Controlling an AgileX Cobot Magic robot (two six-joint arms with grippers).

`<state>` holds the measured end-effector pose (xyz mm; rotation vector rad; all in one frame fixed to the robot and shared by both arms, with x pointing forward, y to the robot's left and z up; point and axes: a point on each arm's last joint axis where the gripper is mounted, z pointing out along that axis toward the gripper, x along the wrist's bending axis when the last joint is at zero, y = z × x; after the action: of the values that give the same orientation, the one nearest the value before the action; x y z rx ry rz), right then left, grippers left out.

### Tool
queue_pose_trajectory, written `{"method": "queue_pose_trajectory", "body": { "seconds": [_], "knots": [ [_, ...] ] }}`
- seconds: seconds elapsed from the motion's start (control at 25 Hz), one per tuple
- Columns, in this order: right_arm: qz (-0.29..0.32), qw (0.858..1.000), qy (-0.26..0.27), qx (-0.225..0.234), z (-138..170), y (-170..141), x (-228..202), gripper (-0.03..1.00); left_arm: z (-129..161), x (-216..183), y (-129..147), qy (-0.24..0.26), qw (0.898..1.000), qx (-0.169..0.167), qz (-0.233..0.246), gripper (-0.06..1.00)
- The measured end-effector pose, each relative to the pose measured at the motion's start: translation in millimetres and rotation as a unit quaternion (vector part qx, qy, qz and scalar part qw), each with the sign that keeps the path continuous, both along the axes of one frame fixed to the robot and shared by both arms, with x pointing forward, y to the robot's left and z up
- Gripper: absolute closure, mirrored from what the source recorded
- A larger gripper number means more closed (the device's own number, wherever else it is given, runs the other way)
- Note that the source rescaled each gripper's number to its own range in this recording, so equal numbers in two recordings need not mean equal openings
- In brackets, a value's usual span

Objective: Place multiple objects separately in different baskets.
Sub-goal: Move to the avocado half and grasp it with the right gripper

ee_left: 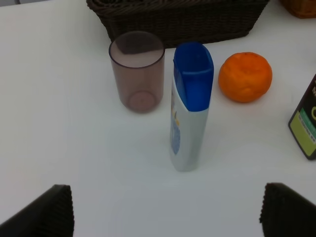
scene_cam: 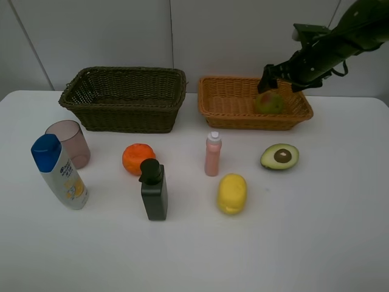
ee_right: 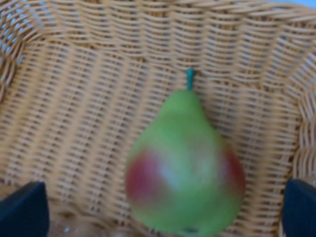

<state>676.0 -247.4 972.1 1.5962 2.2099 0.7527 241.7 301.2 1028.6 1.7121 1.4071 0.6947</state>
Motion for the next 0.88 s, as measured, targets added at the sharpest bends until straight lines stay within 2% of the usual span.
{"method": "queue_pose_trajectory", "body": {
  "seconds": [0.2, 0.36, 0.52, 0.64, 0.88],
  "knots": [
    [0.044, 0.998, 0.017, -0.033, 21.6, 0.0, -14.7, -0.03, 0.0, 0.0, 0.0, 0.0, 1.0, 0.0, 0.0, -0.05],
    [0.12, 0.989, 0.037, -0.08, 42.3, 5.6, -33.9, -0.03, 0.0, 0.0, 0.0, 0.0, 1.0, 0.0, 0.0, -0.05],
    [0.21, 0.968, 0.072, -0.113, 53.4, 15.8, -53.6, -0.03, 0.0, 0.0, 0.0, 0.0, 1.0, 0.0, 0.0, -0.05],
    [0.281, 0.945, 0.101, -0.132, 53.5, 26.9, -65.3, -0.03, 0.0, 0.0, 0.0, 0.0, 1.0, 0.0, 0.0, -0.05],
    [0.346, 0.916, 0.117, -0.166, 51.7, 47.8, -76.0, -0.03, 0.0, 0.0, 0.0, 0.0, 1.0, 0.0, 0.0, -0.05]
  ]
}}
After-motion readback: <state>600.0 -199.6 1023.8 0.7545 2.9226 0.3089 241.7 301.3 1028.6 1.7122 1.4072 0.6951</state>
